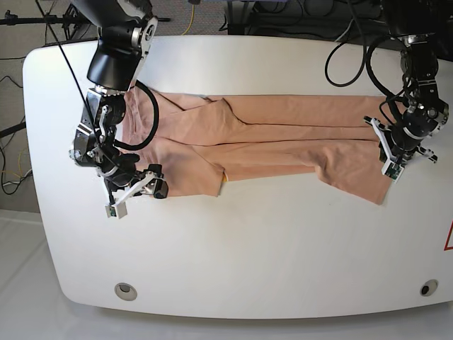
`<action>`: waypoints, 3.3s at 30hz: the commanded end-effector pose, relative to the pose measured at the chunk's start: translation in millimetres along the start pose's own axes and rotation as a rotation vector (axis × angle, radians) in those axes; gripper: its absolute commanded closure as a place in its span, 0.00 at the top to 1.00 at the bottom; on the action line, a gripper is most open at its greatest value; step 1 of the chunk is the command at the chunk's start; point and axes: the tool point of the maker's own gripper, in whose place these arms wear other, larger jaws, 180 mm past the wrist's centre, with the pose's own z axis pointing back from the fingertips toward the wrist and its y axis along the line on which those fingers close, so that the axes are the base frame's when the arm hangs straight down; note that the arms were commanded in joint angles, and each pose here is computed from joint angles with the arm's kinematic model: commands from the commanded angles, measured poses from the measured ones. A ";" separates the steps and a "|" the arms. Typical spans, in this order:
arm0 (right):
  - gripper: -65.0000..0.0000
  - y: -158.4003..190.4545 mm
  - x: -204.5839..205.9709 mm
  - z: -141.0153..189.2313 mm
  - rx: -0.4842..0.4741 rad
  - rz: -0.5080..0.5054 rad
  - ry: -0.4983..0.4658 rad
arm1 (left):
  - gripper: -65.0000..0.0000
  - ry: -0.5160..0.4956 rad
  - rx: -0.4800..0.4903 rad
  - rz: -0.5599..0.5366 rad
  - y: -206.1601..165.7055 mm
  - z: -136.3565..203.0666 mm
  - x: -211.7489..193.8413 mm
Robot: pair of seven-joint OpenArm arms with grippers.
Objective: Fold the T-shirt properly
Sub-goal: 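Open the right gripper and release the shirt end, then move the right gripper along the shirt end and regrasp it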
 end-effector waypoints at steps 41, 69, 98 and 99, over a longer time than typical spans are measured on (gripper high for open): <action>0.61 3.8 7.0 -46.0 0.075 0.035 -0.065 | 0.00 0.092 0.127 0.071 44.2 26.5 -41.1; 0.00 6.2 9.7 -43.7 0.076 0.048 -0.051 | 0.00 0.090 0.112 0.087 36.8 23.4 -41.9; 0.00 59.5 -1.0 29.6 0.135 0.230 -0.059 | 0.00 0.087 0.083 0.065 26.4 18.0 -37.0; 0.00 61.0 -3.3 33.0 0.134 0.237 -0.057 | 0.00 0.087 0.078 0.061 24.5 17.3 -36.3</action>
